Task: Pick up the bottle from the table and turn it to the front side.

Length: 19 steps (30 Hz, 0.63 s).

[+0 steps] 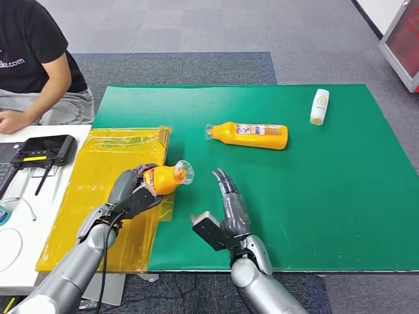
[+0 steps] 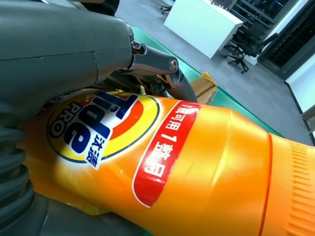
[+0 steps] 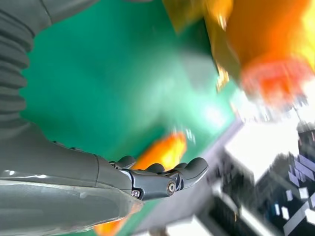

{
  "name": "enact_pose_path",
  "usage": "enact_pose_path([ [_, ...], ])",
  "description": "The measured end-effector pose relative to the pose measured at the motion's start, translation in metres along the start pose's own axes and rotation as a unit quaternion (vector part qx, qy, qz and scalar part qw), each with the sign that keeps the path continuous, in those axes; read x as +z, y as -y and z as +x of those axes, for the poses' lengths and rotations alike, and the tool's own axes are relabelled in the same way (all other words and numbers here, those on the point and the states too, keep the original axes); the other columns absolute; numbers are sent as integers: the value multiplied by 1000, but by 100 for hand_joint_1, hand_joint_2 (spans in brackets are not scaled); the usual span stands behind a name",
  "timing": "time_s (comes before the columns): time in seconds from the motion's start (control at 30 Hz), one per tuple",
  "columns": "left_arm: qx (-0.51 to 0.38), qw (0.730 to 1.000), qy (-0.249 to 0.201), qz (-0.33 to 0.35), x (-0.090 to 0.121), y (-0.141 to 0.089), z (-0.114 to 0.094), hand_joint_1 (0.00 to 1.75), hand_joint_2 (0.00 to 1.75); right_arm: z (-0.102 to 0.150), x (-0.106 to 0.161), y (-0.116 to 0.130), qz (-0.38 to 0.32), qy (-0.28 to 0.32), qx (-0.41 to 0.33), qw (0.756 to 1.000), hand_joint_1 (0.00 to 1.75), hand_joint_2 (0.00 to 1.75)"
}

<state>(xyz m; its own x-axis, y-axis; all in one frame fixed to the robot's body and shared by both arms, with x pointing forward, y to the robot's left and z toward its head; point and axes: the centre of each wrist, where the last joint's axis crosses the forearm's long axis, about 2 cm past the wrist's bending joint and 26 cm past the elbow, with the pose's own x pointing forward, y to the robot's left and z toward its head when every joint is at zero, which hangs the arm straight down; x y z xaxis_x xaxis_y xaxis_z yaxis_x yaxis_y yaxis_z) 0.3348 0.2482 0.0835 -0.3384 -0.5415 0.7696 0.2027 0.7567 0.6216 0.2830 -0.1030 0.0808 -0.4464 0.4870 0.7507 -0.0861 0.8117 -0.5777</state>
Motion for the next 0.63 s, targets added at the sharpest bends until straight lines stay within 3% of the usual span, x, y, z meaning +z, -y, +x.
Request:
enact_pose_path([
  [0.2,8,1000,-8,-1,-8,4,1,175,175,1,-12,16,-86,19,25,996,0,175],
  [0.63,19,1000,-17,-17,-19,9,0,175,175,5,-17,18,-96,22,10,995,0,175],
])
